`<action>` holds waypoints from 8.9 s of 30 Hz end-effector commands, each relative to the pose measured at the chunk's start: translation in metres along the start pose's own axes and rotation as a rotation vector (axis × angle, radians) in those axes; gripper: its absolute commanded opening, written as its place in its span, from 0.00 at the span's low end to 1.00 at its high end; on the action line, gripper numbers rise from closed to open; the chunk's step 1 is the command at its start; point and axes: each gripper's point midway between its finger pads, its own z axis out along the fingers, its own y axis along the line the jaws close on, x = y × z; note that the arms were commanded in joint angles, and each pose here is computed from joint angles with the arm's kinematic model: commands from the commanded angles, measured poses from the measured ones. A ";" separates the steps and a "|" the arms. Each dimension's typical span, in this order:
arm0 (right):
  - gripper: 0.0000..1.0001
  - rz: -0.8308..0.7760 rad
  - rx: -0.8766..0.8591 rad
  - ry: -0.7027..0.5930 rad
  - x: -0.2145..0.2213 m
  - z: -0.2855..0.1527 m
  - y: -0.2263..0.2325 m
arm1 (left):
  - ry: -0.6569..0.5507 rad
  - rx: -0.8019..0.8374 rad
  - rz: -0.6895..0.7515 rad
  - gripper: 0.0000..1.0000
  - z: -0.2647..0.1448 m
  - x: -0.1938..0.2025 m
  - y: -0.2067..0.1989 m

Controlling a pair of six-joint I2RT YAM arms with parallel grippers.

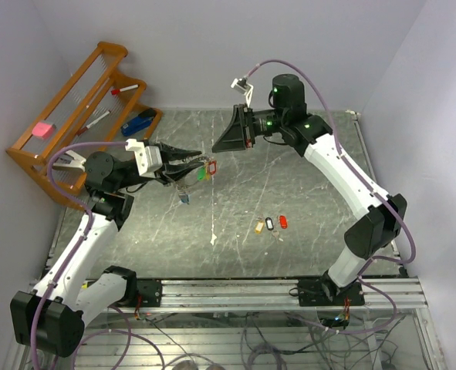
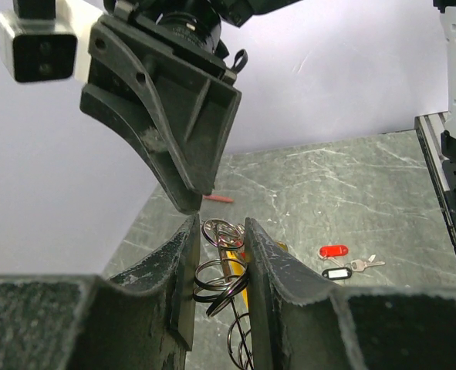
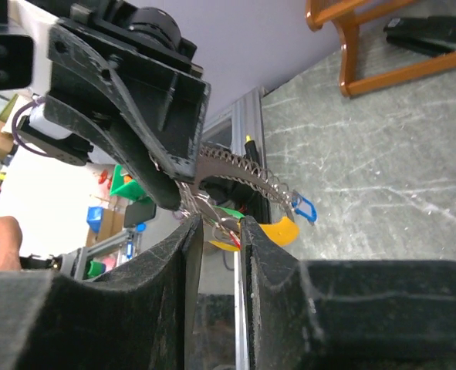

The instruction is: Put the keys on the keyring

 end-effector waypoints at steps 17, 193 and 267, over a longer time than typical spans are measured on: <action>0.38 -0.235 -0.081 -0.033 0.011 -0.015 0.012 | -0.143 0.020 -0.025 0.07 0.006 -0.039 -0.007; 0.34 -0.092 -0.291 0.034 0.049 -0.065 0.010 | 0.073 0.108 0.166 0.07 -0.006 -0.018 -0.021; 0.41 0.043 0.637 -0.169 -0.006 -0.030 -0.073 | 0.493 -0.439 0.139 0.07 -0.054 0.077 0.061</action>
